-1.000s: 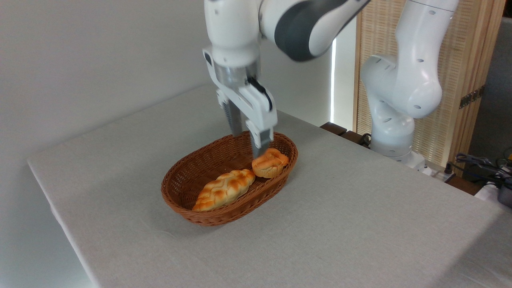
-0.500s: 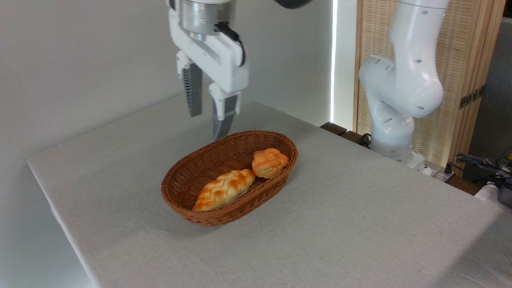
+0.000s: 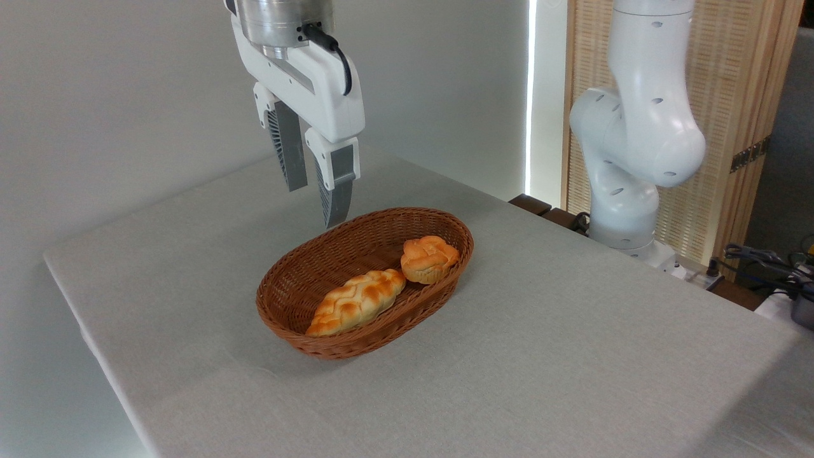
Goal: Put bread into the basket
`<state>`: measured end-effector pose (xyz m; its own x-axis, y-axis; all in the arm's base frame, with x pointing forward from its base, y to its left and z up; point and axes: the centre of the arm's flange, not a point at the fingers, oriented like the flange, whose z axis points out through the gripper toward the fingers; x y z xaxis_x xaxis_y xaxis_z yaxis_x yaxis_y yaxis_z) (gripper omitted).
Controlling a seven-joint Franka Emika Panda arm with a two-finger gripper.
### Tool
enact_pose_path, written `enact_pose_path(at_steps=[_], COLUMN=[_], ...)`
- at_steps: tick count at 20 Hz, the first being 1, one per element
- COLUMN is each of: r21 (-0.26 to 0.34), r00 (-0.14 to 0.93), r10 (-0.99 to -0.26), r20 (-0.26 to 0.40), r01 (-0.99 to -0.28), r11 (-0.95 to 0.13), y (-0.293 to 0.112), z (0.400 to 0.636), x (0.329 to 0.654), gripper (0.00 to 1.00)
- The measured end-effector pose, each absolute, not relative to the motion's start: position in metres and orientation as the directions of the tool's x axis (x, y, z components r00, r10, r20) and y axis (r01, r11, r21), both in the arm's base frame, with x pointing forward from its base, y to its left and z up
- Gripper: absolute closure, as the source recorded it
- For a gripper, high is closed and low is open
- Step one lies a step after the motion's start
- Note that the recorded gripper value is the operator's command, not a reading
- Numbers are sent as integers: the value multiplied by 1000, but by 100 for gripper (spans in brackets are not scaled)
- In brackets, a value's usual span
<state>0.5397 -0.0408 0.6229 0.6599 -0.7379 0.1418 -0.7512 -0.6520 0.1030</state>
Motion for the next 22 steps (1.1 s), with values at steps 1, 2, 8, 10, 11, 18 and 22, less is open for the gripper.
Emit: enact_pose_path(at_steps=[1, 2, 8, 10, 11, 18, 22], r21=[101, 99, 58, 57, 57, 59, 59], r00=[662, 662, 643, 647, 650, 669, 670], r10=[-737, -737, -760, -756, -755, -738, -737], r20=[140, 138, 96, 93, 91, 87, 86], r01=[-750, -750, -765, -762, -760, -743, -742], r11=[-654, -654, -641, -645, -647, -667, -668], y=[-40, -40, -49, -46, -45, -44, -44], z=[623, 623, 622, 622, 621, 620, 620], x=[540, 539, 539, 539, 540, 540, 540], gripper=[0, 0, 0, 0, 0, 0, 0])
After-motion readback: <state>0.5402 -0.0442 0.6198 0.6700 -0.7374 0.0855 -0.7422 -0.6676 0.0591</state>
